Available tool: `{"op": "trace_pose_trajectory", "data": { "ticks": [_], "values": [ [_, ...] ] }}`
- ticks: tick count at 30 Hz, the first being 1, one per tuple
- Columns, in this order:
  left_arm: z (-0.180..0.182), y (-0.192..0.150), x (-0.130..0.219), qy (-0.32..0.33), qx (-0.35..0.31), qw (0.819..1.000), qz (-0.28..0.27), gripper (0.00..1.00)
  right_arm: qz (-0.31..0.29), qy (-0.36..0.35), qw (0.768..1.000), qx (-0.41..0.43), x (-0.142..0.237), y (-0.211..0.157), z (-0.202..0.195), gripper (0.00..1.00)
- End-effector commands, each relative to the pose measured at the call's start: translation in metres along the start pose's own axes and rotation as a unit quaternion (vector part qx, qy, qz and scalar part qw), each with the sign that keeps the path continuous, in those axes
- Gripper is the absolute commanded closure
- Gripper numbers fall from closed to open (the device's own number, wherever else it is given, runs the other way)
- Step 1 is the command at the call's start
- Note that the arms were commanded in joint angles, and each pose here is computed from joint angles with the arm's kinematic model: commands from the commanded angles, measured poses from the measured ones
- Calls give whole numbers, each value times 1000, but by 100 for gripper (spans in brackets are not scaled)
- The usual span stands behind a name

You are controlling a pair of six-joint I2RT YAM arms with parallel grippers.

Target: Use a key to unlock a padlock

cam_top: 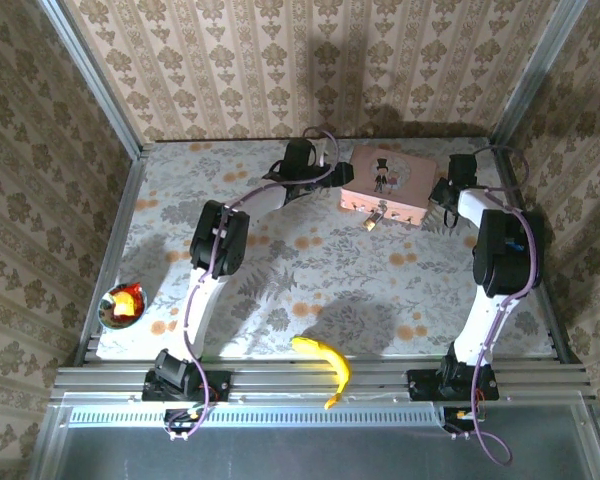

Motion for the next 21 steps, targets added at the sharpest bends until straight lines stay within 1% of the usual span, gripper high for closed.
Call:
{"op": "trace_pose_trajectory", "data": {
  "ticks": [1,5,7,10,11,13,17,21],
  "values": [
    [-8,-4,-9,-20,-3,1000,22,26,35,50,998,29,-8,-4,13,100],
    [-18,-8,-10,-30,-10,999,30,34,65,106,991,45,-10,-11,29,100],
    [-24,-10,-7,-29,-16,999,29,40,68,115,988,71,-5,-14,38,100],
    [-30,-12,2,-23,-21,999,19,42,74,131,984,99,3,-18,52,100],
    [-32,-13,5,-22,-21,999,14,45,76,138,982,105,5,-18,56,100],
    [-36,-12,13,-20,-22,1000,-1,45,80,154,978,115,12,-19,66,100],
    [-41,-16,28,-11,-25,1000,-12,45,99,195,969,116,19,-25,89,100],
    [-44,-24,46,6,-19,1000,-22,45,115,218,962,122,22,-47,119,100]
  ]
}}
Point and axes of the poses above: each hand's point on the last joint's axis, 136 mm out from that joint toward the fingers, its own x axis back along the fingers, its own z axis along the line the jaws close on, y = z × x, the point moved 8 cm from there along x, back along the fingers, and after that the axes turned 10 degrees about -x, right-handed, at the moved point
